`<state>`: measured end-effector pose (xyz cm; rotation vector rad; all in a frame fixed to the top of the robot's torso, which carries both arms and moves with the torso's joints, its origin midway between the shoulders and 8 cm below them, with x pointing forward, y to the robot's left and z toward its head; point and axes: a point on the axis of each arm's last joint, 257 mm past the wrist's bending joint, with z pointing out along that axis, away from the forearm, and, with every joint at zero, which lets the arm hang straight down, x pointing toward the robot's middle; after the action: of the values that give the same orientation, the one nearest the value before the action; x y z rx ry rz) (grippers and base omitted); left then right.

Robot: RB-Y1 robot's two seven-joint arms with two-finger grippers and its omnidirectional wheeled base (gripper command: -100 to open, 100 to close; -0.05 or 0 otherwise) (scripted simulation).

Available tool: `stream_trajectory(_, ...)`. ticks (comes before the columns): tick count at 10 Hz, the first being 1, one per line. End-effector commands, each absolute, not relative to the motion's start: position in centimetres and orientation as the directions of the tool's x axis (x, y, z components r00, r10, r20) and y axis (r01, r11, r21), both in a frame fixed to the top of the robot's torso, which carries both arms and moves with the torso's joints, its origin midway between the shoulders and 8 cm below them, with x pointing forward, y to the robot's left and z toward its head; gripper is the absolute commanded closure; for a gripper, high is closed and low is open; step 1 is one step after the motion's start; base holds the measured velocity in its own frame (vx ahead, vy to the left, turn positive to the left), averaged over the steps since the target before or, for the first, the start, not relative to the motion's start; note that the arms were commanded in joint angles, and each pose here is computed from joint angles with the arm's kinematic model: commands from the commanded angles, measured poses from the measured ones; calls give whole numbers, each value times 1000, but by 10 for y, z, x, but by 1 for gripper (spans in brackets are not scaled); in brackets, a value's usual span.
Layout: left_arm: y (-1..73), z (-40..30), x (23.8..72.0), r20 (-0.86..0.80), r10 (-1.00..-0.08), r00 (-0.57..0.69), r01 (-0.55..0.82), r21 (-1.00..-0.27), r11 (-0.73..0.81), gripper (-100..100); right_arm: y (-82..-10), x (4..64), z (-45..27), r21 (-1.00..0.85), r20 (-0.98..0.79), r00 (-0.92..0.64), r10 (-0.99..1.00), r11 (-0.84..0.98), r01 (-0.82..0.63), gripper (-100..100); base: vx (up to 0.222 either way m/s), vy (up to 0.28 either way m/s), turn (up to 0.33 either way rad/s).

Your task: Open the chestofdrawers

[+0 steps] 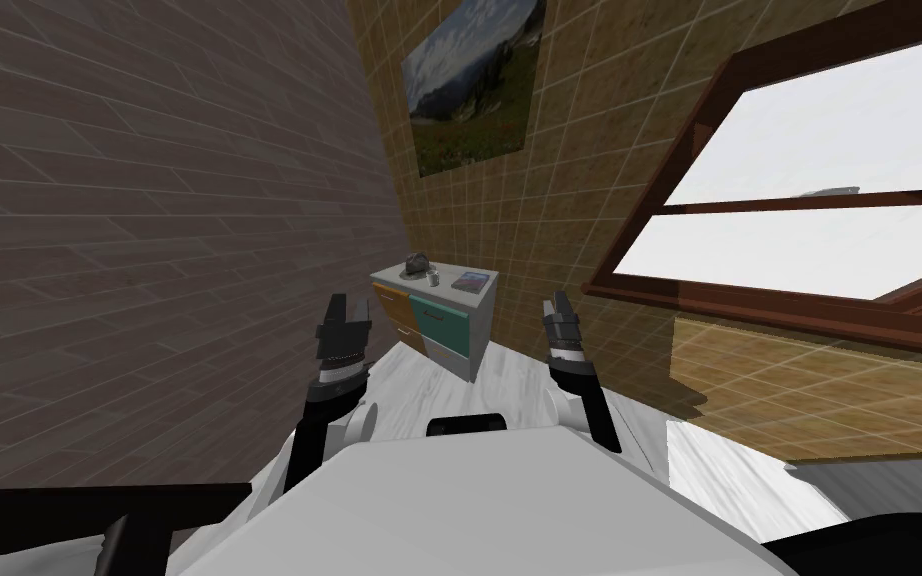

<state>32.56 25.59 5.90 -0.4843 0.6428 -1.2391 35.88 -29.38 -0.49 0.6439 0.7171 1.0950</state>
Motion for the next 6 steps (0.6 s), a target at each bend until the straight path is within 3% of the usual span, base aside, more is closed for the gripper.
stream_trajectory(1, 256, 59, 326, -184, -964, 191, 706, -657, 265, 0, -294, 359, -5, 766, -194, 285, 939, 327, -553, 0, 0, 0, 0)
stream_trajectory(6, 256, 59, 325, -184, -964, 191, 706, -657, 265, 0, -294, 359, -5, 766, -194, 285, 939, 327, -553, 0, 0, 0, 0)
